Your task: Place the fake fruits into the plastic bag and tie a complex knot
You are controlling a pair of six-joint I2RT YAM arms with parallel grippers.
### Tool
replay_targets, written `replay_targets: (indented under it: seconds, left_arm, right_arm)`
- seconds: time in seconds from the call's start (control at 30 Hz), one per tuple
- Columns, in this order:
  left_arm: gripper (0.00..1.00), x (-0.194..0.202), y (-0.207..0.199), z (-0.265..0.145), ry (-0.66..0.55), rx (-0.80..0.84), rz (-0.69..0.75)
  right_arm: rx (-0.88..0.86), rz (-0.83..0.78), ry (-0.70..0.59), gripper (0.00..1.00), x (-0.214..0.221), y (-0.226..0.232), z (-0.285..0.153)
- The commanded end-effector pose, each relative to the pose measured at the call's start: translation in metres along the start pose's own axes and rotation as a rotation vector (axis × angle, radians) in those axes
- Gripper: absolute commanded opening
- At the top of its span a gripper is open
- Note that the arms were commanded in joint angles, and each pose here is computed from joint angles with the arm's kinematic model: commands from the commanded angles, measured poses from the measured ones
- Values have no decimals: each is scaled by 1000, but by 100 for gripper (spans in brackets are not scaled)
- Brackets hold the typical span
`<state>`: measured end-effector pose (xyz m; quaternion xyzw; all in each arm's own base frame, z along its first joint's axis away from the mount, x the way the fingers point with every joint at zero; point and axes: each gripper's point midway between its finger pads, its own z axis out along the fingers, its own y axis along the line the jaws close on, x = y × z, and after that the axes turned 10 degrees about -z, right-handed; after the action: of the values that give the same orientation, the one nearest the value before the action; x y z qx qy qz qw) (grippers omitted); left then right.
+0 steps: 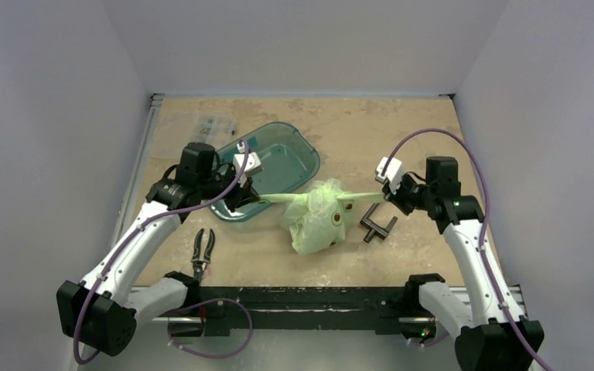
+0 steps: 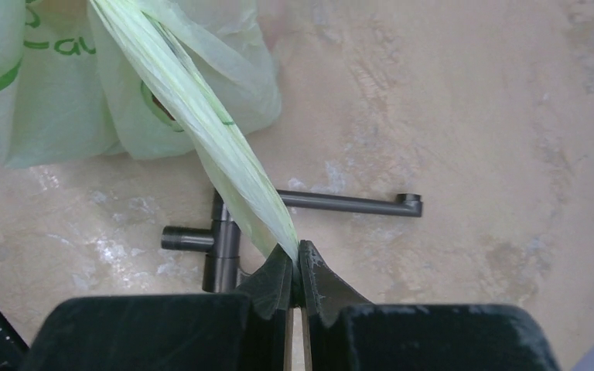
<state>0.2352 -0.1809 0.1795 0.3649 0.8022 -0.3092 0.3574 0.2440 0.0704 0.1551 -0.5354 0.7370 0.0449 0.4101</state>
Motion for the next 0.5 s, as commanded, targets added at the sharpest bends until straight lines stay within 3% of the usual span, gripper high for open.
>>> replay_targets:
  seconds: [0.0,0.17,0.3,0.47]
  left_arm:
    - [0,-23,9,-26,-12,-114,19]
    - [0,-13,13,-27,28,-123,74]
    - [0,31,11,-23,126,-89,142]
    - [0,72,14,-13,228,-71,128]
  right_arm:
    - [152,60,127,0,8,-45,-28]
    - [122,25,124,0,13,-42,-19]
    - [61,-6,162,0,34,-19,-11]
    - [-71,-10,225,0,62,22,-6]
